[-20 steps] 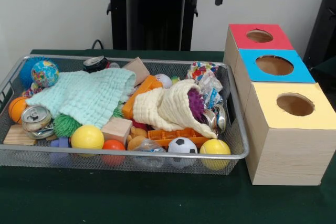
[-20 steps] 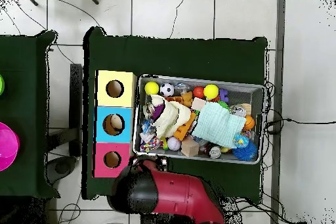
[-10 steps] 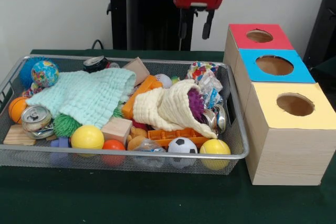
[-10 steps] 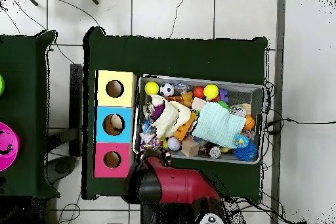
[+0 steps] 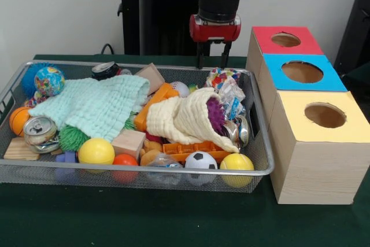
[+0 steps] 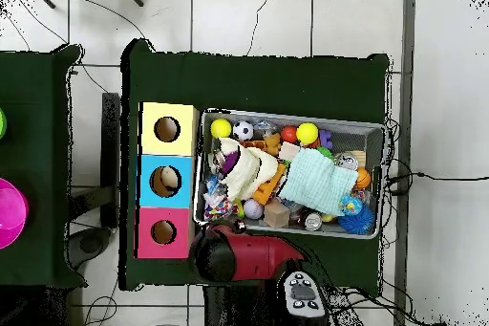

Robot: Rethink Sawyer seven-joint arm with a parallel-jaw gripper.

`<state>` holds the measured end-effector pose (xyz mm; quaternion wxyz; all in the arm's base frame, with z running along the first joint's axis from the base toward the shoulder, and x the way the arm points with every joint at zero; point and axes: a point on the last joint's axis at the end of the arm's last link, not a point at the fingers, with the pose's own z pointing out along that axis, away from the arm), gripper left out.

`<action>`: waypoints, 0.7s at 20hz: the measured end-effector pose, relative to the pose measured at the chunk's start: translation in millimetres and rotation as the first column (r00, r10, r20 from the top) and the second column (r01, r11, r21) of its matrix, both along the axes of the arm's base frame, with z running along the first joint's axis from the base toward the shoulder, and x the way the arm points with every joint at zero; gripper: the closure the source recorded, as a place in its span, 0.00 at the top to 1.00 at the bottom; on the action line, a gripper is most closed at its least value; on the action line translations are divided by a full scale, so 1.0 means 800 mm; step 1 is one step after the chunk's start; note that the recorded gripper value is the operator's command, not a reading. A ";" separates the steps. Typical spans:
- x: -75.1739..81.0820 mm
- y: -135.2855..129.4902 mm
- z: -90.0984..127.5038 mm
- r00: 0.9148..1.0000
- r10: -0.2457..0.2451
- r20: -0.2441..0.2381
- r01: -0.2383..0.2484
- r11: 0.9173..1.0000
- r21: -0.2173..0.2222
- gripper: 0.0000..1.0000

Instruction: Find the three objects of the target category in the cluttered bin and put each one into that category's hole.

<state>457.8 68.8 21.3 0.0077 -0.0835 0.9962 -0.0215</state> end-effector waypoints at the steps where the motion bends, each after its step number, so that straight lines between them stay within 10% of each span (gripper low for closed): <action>1: 0.003 0.000 -0.003 1.000 -0.001 0.001 0.001 1.000 0.000 1.00; 14: 0.004 0.000 -0.004 1.000 0.002 0.003 -0.002 1.000 -0.002 1.00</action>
